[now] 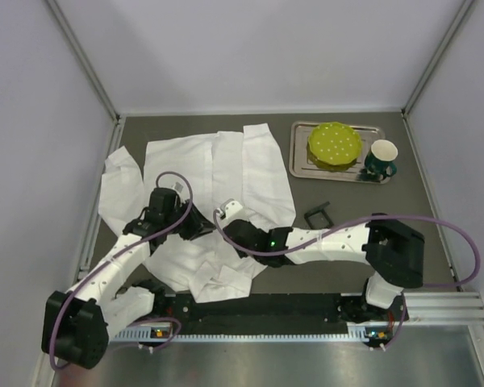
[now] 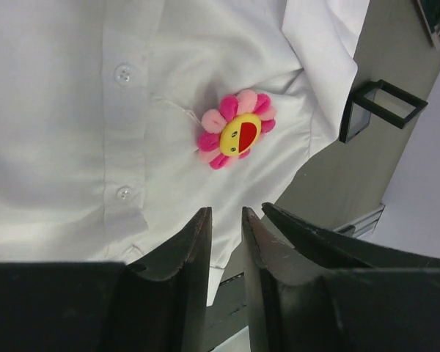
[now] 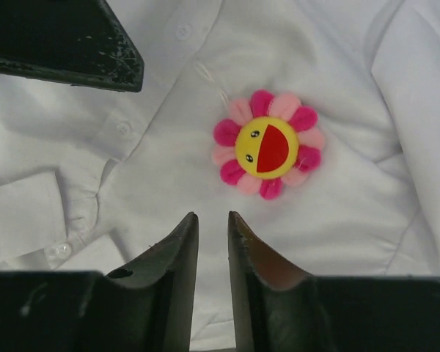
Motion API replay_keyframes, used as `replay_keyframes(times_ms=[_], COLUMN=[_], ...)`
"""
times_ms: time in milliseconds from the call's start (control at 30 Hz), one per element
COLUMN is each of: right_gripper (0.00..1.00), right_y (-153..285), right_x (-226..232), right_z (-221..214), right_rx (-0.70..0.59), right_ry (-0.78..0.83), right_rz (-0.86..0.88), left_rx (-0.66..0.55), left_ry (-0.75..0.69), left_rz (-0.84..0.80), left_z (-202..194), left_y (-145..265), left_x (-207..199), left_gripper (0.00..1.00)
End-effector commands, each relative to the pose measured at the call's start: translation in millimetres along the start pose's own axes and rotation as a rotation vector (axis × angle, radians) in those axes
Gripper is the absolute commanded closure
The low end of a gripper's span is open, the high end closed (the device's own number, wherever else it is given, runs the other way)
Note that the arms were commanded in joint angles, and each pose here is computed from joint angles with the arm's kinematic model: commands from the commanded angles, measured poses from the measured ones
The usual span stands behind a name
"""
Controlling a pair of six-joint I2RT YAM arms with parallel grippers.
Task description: Remove the brooch from the garment
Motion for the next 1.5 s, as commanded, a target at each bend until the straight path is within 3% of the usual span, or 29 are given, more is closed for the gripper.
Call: replay_keyframes(times_ms=[0,167,233,333,633,800,933,1133,1467], right_gripper=[0.78,0.77,0.68,0.64,0.64,0.55,0.54,0.61,0.87], right_y=[-10,-23,-27,-30,-43,-46,-54,-55,-56], right_x=[14,13,9,6,-2,-4,-4,-10,-13], right_z=[22,15,15,14,5,7,3,4,7], right_rx=[-0.082,-0.074,-0.083,-0.09,-0.089,-0.1,-0.083,-0.089,-0.106], right_ry=[0.095,0.099,0.092,0.094,0.095,0.094,0.077,0.044,-0.033], right_rz=[-0.048,-0.086,-0.113,-0.141,-0.203,-0.218,-0.204,-0.207,-0.187], left_rx=[-0.128,-0.176,-0.184,-0.181,-0.182,-0.18,-0.174,-0.168,-0.139], left_ry=[0.031,-0.003,-0.017,-0.031,-0.051,-0.057,-0.059,-0.074,-0.104], left_rz=[0.032,0.074,0.069,0.058,0.034,0.022,0.017,0.0,-0.083], left_z=[19,30,33,33,34,34,32,30,23], left_y=[13,23,25,26,24,24,23,23,20], left_x=[2,2,-1,-3,-7,-8,-8,-10,-20], left_gripper=[0.72,0.69,0.69,0.68,0.67,0.66,0.66,0.62,0.53])
Point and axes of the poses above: each gripper's point midway between its finger pads, its own y axis back along the fingers, its own x axis along the line the jaws close on, z = x × y, the point moved 1 cm from there along y, back along the fingers, and after that the axes turned 13 degrees about -y, right-handed, at the moved point
